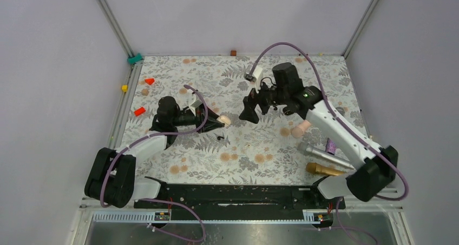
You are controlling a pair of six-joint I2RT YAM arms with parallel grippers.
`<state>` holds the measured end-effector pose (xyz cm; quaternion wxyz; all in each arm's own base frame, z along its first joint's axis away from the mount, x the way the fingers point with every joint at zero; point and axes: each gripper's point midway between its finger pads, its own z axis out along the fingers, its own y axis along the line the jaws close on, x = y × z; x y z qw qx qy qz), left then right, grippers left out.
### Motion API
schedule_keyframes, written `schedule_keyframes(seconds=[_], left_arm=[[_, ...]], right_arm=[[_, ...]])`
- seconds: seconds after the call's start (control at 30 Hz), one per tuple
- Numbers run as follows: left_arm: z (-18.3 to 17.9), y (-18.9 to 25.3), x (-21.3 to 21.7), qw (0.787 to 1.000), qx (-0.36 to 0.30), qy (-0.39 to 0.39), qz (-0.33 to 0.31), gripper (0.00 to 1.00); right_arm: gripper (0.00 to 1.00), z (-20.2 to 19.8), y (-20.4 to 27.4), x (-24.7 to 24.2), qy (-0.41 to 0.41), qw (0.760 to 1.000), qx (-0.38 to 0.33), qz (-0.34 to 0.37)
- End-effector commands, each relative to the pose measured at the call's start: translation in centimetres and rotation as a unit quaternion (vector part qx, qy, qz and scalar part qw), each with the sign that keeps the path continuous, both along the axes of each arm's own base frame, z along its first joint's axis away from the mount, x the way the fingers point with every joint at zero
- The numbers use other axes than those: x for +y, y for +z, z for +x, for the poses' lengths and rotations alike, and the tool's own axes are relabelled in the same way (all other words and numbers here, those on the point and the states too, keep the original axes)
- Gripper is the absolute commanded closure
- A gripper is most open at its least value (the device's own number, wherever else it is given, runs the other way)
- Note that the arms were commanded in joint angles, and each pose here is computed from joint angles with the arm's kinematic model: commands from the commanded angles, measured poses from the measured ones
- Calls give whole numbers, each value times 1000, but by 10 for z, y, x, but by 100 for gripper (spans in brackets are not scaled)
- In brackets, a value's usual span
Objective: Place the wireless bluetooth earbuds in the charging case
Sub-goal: Open the charging case.
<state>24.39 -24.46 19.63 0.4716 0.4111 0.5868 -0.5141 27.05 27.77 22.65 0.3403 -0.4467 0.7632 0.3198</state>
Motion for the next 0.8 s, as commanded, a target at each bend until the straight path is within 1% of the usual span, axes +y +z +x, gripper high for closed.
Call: schedule_keyframes(seconds=[0.0, 0.07, 0.23, 0.57, 0.77], left_arm=[[-5, 18, -11, 999, -21, -36, -19, 100], [-9, 20, -14, 999, -19, -46, -20, 100], [-19, 23, -18, 997, -20, -69, -22, 100], [-46, 25, -18, 991, -37, -126, -21, 100], [-52, 28, -18, 989, -40, -139, -23, 100]], right_arm=[[1, -7, 44, 26, 30, 993, -50, 102], [1, -12, 39, 34, 42, 993, -58, 97], [1, -19, 11, 49, 65, 993, -86, 56], [1, -2, 5, 50, 34, 992, -111, 43], [1, 14, -9, 36, 7, 990, -143, -3]])
